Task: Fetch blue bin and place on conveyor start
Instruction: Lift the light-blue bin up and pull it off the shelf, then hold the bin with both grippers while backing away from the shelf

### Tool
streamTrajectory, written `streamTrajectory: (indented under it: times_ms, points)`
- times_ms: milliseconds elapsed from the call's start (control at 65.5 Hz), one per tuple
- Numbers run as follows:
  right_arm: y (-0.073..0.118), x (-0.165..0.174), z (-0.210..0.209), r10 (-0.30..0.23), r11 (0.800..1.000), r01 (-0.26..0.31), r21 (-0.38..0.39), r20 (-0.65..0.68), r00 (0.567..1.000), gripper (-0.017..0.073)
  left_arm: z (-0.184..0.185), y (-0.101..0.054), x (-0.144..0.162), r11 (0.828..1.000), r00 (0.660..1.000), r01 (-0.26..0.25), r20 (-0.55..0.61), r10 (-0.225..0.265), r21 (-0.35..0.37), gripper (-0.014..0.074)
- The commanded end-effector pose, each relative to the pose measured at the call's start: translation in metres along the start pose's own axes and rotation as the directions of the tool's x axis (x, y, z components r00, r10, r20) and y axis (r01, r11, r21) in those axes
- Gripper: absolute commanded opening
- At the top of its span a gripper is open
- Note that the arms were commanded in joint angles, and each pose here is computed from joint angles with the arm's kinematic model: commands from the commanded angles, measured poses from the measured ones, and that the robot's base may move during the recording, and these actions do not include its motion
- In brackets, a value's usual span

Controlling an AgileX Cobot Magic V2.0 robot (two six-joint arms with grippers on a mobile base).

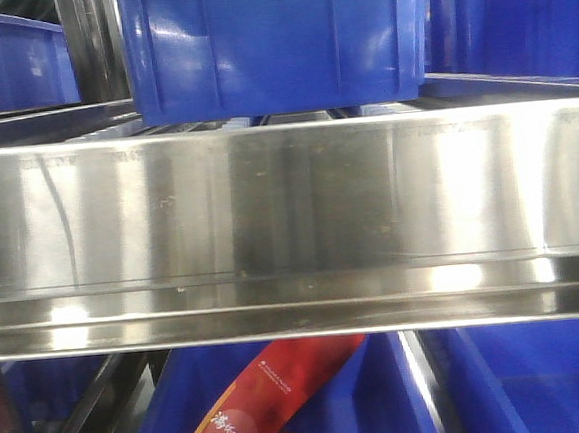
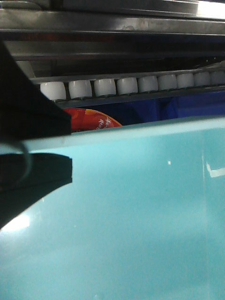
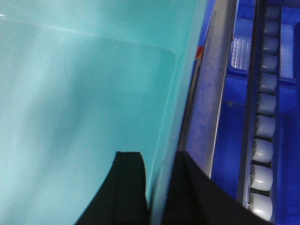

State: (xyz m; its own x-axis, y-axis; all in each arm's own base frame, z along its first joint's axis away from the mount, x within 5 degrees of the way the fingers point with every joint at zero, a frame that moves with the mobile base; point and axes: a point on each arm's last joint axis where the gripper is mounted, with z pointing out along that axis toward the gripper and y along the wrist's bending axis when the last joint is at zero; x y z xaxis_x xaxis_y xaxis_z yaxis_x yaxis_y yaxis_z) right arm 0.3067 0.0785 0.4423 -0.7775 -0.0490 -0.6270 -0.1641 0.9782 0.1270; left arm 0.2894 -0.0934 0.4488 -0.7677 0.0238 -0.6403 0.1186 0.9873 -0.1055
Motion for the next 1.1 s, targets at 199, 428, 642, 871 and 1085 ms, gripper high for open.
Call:
streamTrajectory:
  times_ms: [199,428,642,871,1085]
  points:
    - [-0.004,-0.011,-0.006,-0.046,0.998,0.041,0.042,0.125,0.991,-0.0153,-0.006,0.002,-0.004,1.000,0.999,-0.011,0.050,0.012,-0.014,-0.0111]
    - [-0.003,-0.022,-0.008,-0.049,0.999,0.043,0.031,0.247,0.968,-0.0153,-0.006,0.002,-0.004,1.000,0.999,-0.011,0.050,0.012,-0.014,-0.0111]
    - [-0.001,-0.031,-0.010,-0.050,0.999,0.045,0.022,0.345,0.937,-0.0153,-0.006,0.002,-0.004,1.000,0.999,-0.011,0.050,0.012,-0.014,-0.0111]
    - [0.000,-0.040,-0.014,-0.050,0.999,0.049,0.013,0.444,0.894,-0.0153,-0.006,0.003,-0.004,1.000,0.999,-0.012,0.052,0.013,-0.018,-0.0111]
    - [0.001,-0.049,-0.019,-0.048,0.999,0.054,0.005,0.541,0.839,-0.0153,-0.001,0.002,-0.009,1.000,0.996,-0.016,0.091,0.018,-0.016,-0.0111]
